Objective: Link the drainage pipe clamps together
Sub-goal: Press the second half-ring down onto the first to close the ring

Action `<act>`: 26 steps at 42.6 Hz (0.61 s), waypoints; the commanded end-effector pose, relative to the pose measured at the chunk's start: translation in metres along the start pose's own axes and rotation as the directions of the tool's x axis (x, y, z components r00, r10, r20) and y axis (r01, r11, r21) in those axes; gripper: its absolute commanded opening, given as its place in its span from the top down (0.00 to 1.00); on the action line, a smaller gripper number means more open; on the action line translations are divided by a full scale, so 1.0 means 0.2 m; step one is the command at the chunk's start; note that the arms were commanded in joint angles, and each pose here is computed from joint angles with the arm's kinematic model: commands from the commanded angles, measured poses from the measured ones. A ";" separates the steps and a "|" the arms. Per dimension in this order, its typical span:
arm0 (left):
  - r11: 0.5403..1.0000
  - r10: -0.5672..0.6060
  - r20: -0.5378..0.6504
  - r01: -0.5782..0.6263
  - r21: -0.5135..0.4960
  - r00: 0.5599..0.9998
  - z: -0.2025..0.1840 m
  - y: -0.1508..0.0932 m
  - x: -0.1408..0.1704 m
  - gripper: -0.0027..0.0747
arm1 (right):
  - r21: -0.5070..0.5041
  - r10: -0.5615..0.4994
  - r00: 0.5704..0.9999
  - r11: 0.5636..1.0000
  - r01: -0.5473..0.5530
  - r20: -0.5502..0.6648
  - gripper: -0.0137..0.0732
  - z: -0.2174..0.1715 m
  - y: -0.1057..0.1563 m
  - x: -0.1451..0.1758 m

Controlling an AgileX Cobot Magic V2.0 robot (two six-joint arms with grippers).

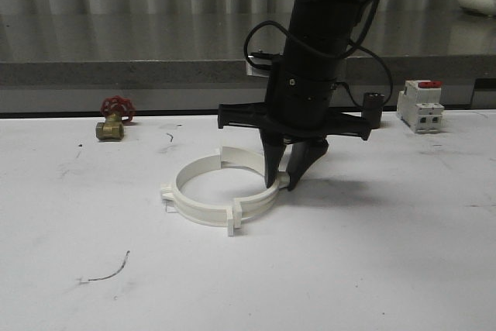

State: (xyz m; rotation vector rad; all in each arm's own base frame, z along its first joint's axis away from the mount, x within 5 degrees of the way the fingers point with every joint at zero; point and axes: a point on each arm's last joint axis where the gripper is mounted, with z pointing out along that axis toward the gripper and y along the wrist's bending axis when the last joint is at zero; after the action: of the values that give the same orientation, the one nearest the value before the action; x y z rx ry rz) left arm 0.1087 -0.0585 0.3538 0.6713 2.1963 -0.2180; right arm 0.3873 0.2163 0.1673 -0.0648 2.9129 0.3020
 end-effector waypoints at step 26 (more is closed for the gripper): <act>1.000 -0.005 0.095 0.005 0.002 0.995 -0.03 0.00 -0.06 0.61 | -0.055 -0.001 0.997 0.998 0.005 0.080 0.41 -0.16 0.05 -0.04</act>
State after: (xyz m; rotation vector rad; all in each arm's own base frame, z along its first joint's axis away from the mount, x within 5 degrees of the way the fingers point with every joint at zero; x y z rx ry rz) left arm 0.1087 -0.0585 0.3538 0.6713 2.1963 -0.2180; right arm 0.3868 0.2187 0.1676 -0.0485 2.9124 0.3318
